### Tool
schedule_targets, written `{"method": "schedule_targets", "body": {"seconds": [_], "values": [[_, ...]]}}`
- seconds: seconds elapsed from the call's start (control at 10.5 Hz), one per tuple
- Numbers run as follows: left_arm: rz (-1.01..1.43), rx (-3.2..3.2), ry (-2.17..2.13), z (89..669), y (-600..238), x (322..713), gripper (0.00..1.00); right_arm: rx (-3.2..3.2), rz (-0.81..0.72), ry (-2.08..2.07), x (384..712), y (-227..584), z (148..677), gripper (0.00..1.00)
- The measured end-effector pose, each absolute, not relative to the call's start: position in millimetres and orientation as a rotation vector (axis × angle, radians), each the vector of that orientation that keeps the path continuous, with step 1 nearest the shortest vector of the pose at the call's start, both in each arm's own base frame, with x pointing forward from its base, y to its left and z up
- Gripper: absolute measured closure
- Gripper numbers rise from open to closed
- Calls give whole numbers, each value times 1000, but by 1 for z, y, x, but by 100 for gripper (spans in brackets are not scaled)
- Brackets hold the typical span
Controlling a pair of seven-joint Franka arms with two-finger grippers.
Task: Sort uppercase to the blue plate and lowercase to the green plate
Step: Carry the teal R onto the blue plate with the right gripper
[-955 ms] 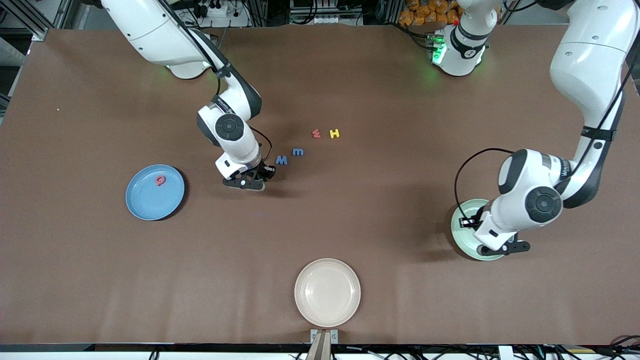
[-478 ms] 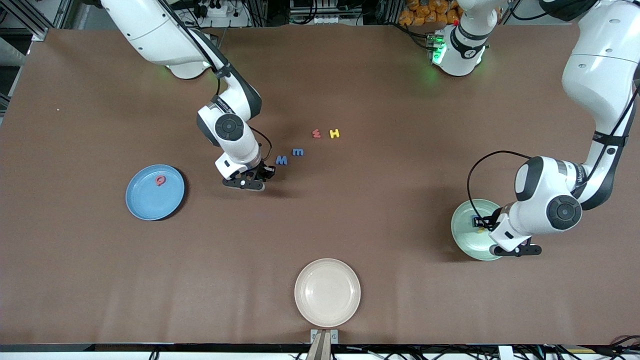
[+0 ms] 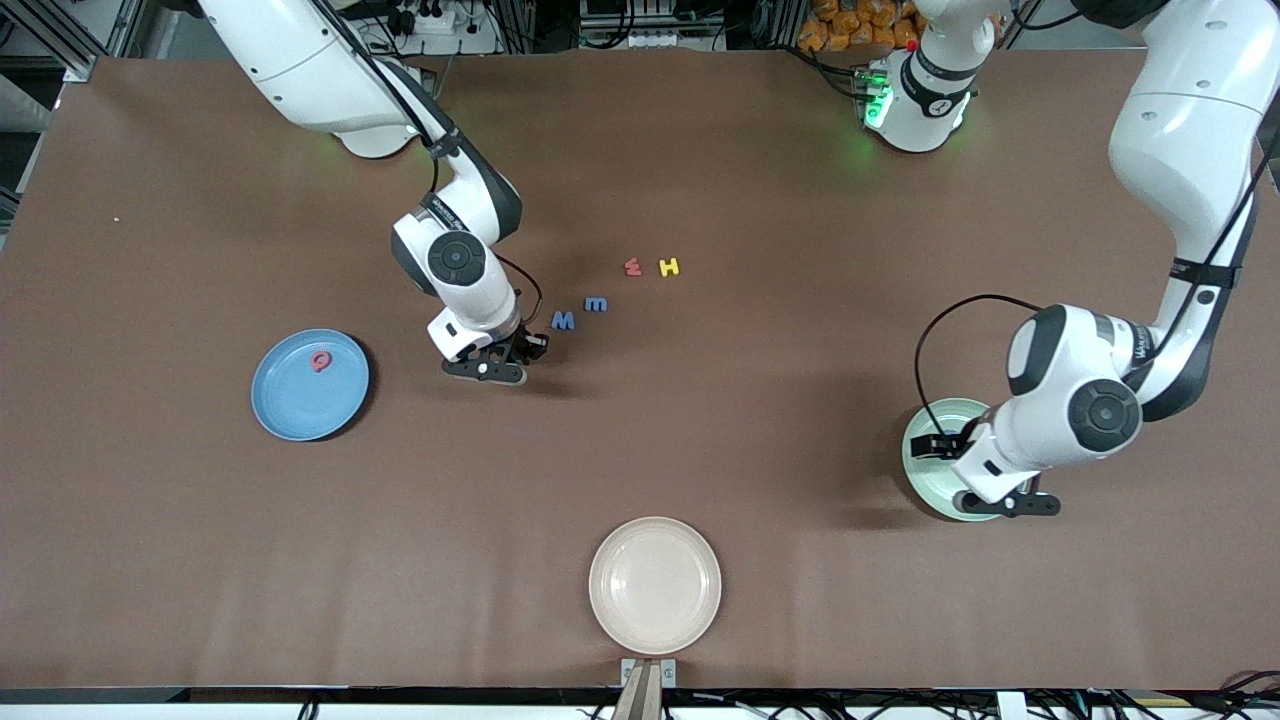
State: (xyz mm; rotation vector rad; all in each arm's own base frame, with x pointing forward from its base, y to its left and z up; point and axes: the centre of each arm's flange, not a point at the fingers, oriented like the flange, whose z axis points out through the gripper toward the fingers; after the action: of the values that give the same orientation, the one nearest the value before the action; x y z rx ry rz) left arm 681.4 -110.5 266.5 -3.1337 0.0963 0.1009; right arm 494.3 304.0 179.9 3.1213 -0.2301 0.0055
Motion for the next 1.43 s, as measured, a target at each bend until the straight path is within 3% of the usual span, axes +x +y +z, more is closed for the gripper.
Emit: {"method": "schedule_targets", "body": {"seconds": [0.29, 0.57, 1.05, 1.43], "values": [[123, -3084, 55, 300, -227, 644, 0, 3092, -74, -196, 514, 296, 194, 72], [151, -3066, -240, 308, -350, 581, 0, 3144, -218, -42, 543, 255, 204, 72], [206, -3018, -457, 287, -478, 473, 0, 3068, -355, 302, 593, 128, 219, 72], [207, -3046, -591, 263, -532, 426, 0, 3019, -394, 523, 615, 63, 244, 72]]}}
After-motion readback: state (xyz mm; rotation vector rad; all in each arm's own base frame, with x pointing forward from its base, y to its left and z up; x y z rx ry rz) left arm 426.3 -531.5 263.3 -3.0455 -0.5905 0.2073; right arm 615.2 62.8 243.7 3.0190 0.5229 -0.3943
